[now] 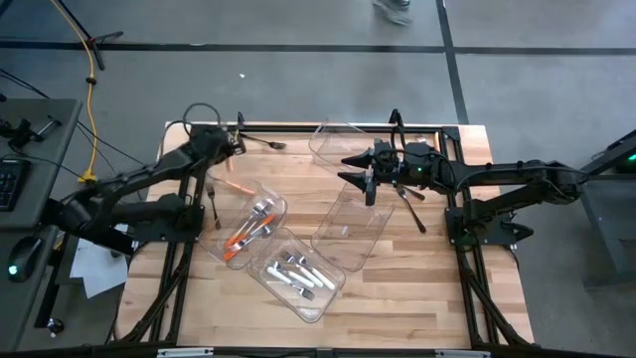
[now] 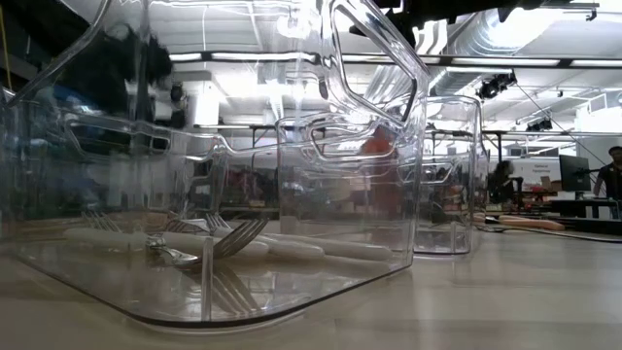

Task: Sort silverware by color (type)
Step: Put the light orange fork into the middle right transparent bin

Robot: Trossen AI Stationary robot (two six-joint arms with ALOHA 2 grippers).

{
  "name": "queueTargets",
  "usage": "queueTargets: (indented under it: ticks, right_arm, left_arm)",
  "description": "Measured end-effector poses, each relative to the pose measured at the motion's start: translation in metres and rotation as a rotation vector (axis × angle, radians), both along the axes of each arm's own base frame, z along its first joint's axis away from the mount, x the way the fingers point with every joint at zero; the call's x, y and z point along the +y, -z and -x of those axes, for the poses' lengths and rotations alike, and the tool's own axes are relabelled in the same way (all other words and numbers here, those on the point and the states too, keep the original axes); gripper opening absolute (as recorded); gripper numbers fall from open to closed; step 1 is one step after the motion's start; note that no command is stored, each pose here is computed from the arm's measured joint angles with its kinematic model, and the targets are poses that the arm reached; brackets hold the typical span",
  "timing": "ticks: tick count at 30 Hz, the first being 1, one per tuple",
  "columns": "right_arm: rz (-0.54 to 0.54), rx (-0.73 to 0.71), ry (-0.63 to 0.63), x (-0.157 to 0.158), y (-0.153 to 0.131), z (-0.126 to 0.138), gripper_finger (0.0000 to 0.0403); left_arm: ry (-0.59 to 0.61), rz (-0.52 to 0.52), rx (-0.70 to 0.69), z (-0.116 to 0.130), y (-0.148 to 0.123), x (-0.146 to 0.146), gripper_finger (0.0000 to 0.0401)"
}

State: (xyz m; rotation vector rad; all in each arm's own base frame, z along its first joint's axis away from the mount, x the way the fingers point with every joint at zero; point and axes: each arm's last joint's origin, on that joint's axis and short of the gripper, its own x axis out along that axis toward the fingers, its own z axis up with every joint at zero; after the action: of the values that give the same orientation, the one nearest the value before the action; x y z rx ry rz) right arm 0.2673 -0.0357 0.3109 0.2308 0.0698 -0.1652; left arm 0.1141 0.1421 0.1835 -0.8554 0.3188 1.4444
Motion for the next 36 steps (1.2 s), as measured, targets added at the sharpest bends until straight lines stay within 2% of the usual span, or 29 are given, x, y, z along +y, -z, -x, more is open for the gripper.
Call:
queueTargets:
  ticks: [7, 10, 13, 19, 27, 33, 36]
  right_arm:
    - [0.011, 0.002, -0.001, 0.000, 0.000, 0.000, 0.0197]
    - [0.011, 0.002, -0.001, 0.000, 0.000, 0.000, 0.0197]
    - [0.011, 0.002, -0.001, 0.000, 0.000, 0.000, 0.0197]
    - [-0.002, -0.001, -0.001, 0.000, 0.000, 0.000, 0.0197]
    - [-0.060, -0.026, -0.018, 0.001, -0.002, 0.000, 0.0197]
    - [-0.049, -0.105, -0.047, 0.001, -0.009, -0.001, 0.0197]
    - [-0.045, -0.134, -0.069, 0.002, -0.012, -0.001, 0.0197]
  left_arm:
    - [0.287, -0.441, -0.239, -0.008, -0.069, -0.013, 0.0033]
    - [0.456, -0.607, -0.255, -0.012, -0.102, -0.020, 0.0034]
    - [0.624, -0.710, -0.225, -0.018, -0.126, -0.028, 0.0034]
    - [0.818, -0.755, -0.377, -0.028, -0.156, -0.046, 0.0034]
    - [1.082, -0.750, -0.516, -0.052, -0.156, -0.088, 0.0033]
    - [1.107, -0.846, -0.697, -0.067, -0.140, -0.115, 0.0034]
    - [1.104, -0.846, -0.746, -0.075, -0.128, -0.123, 0.0034]
